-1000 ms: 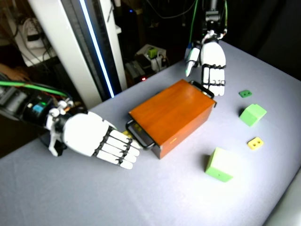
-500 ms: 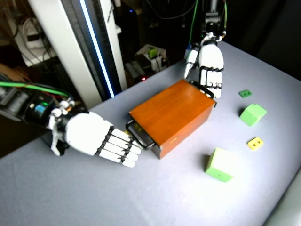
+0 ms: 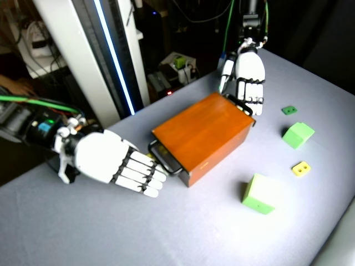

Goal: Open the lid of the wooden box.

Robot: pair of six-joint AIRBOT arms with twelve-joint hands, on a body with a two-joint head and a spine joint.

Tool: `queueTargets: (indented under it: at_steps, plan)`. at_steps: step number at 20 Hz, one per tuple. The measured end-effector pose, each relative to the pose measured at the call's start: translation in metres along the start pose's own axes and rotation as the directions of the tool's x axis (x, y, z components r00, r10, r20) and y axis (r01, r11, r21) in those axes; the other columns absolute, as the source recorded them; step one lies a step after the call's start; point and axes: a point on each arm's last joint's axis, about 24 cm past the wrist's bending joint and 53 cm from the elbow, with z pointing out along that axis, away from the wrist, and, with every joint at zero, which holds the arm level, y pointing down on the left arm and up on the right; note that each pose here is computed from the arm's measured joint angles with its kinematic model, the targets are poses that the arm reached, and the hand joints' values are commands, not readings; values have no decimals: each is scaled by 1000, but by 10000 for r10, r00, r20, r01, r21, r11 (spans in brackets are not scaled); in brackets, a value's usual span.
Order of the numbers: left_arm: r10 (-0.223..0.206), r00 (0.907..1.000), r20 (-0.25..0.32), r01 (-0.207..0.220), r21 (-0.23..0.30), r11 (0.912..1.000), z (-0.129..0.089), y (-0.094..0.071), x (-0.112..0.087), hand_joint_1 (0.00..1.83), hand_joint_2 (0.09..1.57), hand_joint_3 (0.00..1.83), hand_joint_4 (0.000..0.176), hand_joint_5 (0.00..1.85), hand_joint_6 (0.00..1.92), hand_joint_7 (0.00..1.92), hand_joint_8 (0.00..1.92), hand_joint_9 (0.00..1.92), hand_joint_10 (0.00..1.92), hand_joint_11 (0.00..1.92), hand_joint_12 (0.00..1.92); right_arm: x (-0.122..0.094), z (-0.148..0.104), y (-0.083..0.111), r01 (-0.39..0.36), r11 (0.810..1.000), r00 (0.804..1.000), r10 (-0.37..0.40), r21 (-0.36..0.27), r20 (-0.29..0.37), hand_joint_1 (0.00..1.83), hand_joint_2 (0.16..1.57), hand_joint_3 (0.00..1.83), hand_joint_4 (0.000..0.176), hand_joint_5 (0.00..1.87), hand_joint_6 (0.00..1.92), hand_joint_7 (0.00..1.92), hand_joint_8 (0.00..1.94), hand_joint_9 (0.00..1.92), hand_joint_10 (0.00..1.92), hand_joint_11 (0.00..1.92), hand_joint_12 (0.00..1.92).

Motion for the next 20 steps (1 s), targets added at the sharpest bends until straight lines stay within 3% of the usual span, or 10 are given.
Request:
queueTargets:
  at_steps: [2,6,7,9,10,11,14,18,19,20]
  plan:
    - [-3,10000,57,2,169,9999,0,-4,-1,270,1419,4,52,0,0,0,0,0,0,0,0,-3,-1,3,-39,10000,9999,40,-91,120,378,1449,12,0,0,0,0,0,0,0,0,0]
    - [-50,9997,254,39,415,9991,-1,-11,-5,237,1441,8,70,0,0,0,0,0,0,0,0,-12,-3,9,-14,9996,9993,25,-300,381,410,1467,8,0,0,0,0,0,0,0,0,0]
    - [10,9993,373,-28,485,9988,-2,-14,-10,297,1438,4,38,0,0,0,0,0,0,0,0,-15,-4,11,-15,9993,9988,35,-386,498,370,1468,5,0,0,0,0,0,0,0,0,0]
    - [161,9979,627,-196,561,9982,-3,-17,-18,245,1443,6,46,0,0,0,0,0,0,0,0,-22,-5,13,28,9989,9976,5,-469,689,351,1467,4,0,0,0,0,0,0,0,0,0]
    - [208,9968,769,-252,566,9981,-3,-17,-22,150,1438,4,37,0,0,0,0,0,0,0,0,-24,-5,14,25,9987,9970,14,-503,778,371,1465,1,0,0,0,0,0,0,0,0,0]
    - [252,9951,953,-308,576,9979,-2,-19,-28,336,1433,0,32,0,0,0,0,0,0,0,0,-27,-5,13,36,9986,9962,10,-522,874,358,1471,4,0,0,0,0,0,0,0,0,0]
    - [468,9873,1520,-602,844,9946,2,-26,-46,357,1412,0,18,0,0,0,0,0,0,0,0,-35,-3,14,113,9982,9940,-49,-587,1089,328,1476,5,0,0,0,0,0,0,0,0,0]
    - [293,9750,2204,-565,1182,9914,8,-32,-63,394,1397,0,27,0,0,0,0,0,0,0,0,-52,1,17,137,9970,9873,-13,-768,1592,275,1478,3,0,0,0,0,0,0,0,0,0]
    - [334,9734,2267,-613,1175,9912,9,-31,-65,381,1399,0,3,0,0,0,0,0,0,0,0,-54,4,17,121,9969,9860,11,-782,1665,346,1488,2,0,0,0,0,0,0,0,0,0]
    - [334,9719,2329,-638,1240,9902,10,-32,-66,381,1399,0,3,0,0,0,0,0,0,0,0,-57,6,17,79,9967,9843,65,-806,1765,346,1488,2,0,0,0,0,0,0,0,0,0]
